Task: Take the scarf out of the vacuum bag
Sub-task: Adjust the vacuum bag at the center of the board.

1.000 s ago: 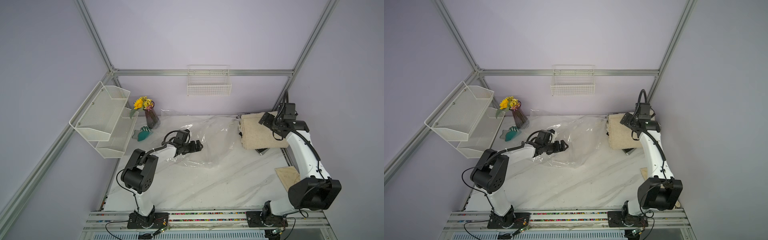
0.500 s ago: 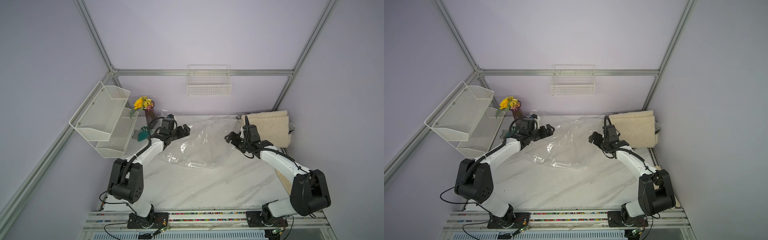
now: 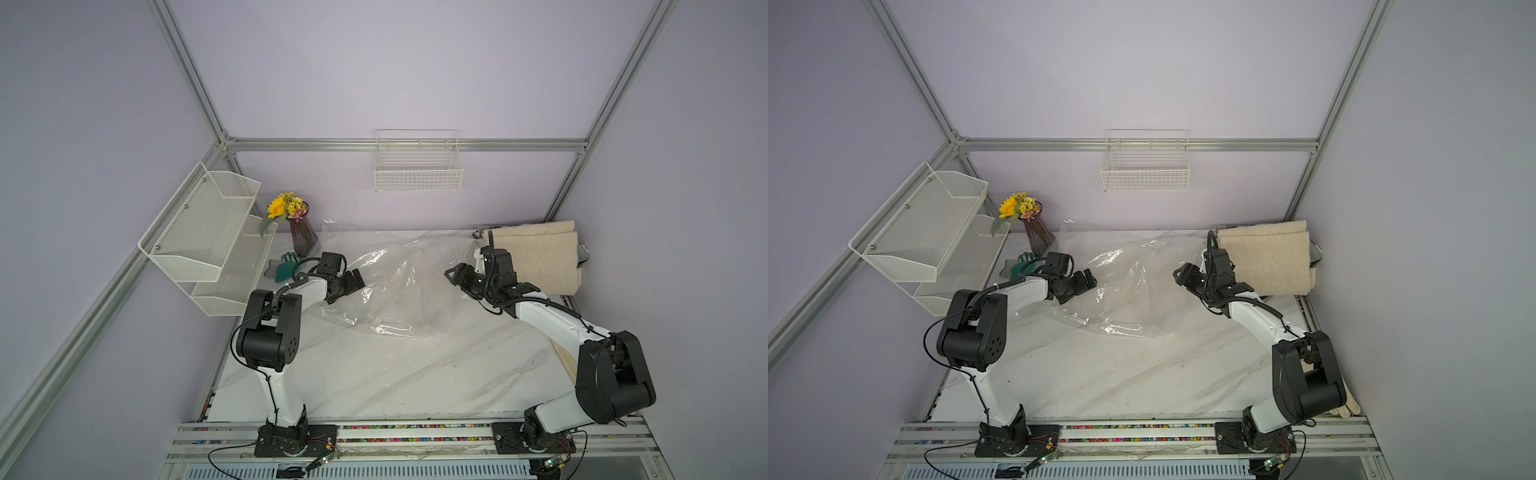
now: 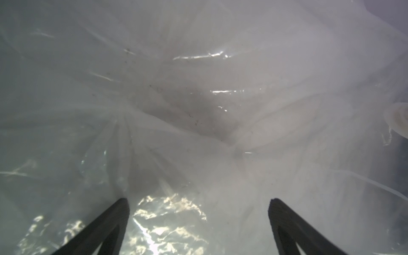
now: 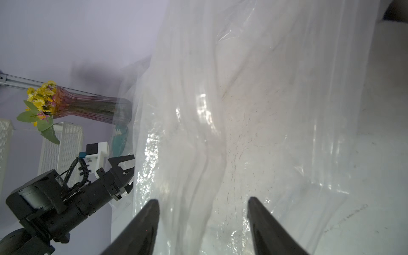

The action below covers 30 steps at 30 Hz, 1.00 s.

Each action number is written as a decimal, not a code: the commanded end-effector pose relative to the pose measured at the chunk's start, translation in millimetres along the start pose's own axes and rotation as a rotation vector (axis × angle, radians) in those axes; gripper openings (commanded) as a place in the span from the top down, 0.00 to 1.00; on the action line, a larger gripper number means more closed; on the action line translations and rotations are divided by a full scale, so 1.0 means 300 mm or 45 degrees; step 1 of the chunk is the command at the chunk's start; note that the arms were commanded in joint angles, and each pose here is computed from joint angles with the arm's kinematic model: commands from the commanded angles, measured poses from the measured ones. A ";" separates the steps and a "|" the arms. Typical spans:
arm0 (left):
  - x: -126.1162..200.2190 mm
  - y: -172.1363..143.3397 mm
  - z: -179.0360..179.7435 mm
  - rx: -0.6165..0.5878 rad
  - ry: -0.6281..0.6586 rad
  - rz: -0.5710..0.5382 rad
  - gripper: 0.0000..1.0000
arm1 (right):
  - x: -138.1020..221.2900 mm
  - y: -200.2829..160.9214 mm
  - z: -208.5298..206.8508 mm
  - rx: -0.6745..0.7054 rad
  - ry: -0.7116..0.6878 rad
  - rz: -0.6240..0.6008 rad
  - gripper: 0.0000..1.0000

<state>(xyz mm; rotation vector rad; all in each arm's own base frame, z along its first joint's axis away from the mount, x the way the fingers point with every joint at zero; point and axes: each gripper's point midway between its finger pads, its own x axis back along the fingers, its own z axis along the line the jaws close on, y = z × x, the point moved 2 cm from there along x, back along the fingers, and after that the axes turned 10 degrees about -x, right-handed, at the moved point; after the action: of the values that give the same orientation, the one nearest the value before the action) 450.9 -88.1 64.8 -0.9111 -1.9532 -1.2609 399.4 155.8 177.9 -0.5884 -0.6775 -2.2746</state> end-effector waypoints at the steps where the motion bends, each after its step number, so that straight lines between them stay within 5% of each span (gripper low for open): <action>1: -0.030 -0.030 0.042 0.067 0.030 0.026 0.00 | -0.001 0.009 0.042 0.012 0.027 0.009 0.52; 5: -0.037 -0.043 0.059 0.081 0.053 0.042 0.00 | 0.009 0.008 0.022 0.005 -0.020 0.000 0.90; 8: -0.043 -0.047 0.065 0.093 0.056 0.053 0.00 | 0.023 -0.007 -0.017 -0.006 -0.098 0.011 1.00; 22: -0.035 -0.033 0.102 0.144 0.071 0.070 0.00 | 0.020 -0.242 -0.505 0.014 -0.815 0.375 1.00; 30: -0.027 -0.024 0.093 0.138 0.056 0.077 0.00 | 0.008 -0.227 -0.614 0.114 -0.994 0.365 1.00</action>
<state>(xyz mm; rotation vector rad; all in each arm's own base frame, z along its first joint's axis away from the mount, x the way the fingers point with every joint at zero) 457.6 -73.5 65.8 -0.8625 -2.0016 -1.1936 332.5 110.4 40.2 -1.2847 -0.8669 -1.8389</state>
